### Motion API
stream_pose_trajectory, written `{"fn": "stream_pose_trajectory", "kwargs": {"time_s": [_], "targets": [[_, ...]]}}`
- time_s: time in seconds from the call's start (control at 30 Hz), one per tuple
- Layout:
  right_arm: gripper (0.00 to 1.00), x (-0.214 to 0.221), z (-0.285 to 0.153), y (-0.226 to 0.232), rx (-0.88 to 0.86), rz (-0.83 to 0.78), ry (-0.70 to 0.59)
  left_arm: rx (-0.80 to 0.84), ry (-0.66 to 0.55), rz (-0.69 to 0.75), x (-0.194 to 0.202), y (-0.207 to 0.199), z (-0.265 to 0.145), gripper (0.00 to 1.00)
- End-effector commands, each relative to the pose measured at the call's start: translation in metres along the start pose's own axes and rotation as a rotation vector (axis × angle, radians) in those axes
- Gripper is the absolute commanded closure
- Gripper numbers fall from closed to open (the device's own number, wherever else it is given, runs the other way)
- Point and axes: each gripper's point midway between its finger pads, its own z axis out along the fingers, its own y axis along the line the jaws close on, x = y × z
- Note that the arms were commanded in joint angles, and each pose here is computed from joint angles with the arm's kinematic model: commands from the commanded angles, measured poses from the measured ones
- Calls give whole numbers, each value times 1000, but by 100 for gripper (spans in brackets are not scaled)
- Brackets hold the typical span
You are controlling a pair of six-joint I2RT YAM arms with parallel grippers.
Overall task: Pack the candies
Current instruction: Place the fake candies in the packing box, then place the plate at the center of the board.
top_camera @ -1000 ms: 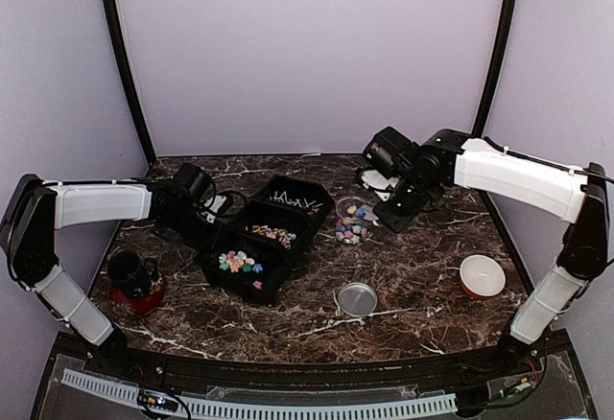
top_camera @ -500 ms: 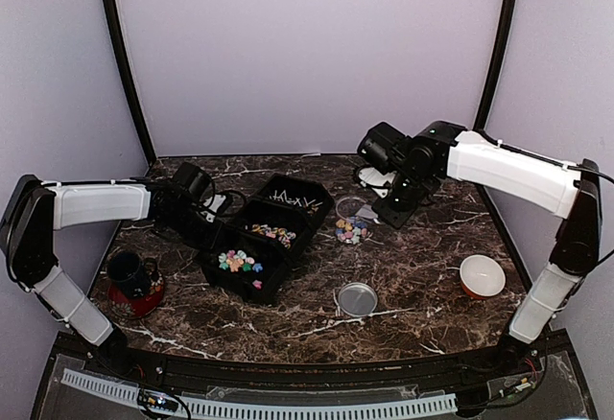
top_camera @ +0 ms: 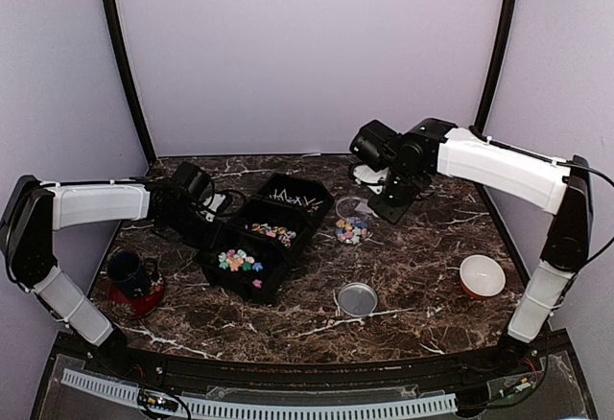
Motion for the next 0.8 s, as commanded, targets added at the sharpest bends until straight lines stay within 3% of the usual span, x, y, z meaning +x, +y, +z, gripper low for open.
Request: {"fn": "stream_pose_trajectory", "kwargs": {"time_s": [0.0, 0.5, 0.77], "targets": [[100, -16, -17, -8, 36, 13, -162, 106, -232, 47, -57, -28, -40, 100], [100, -38, -52, 22, -21, 34, -590, 73, -198, 32, -51, -20, -27, 100], [100, -42, -79, 51, -145, 30, -781, 54, -166, 23, -39, -26, -20, 100]]}}
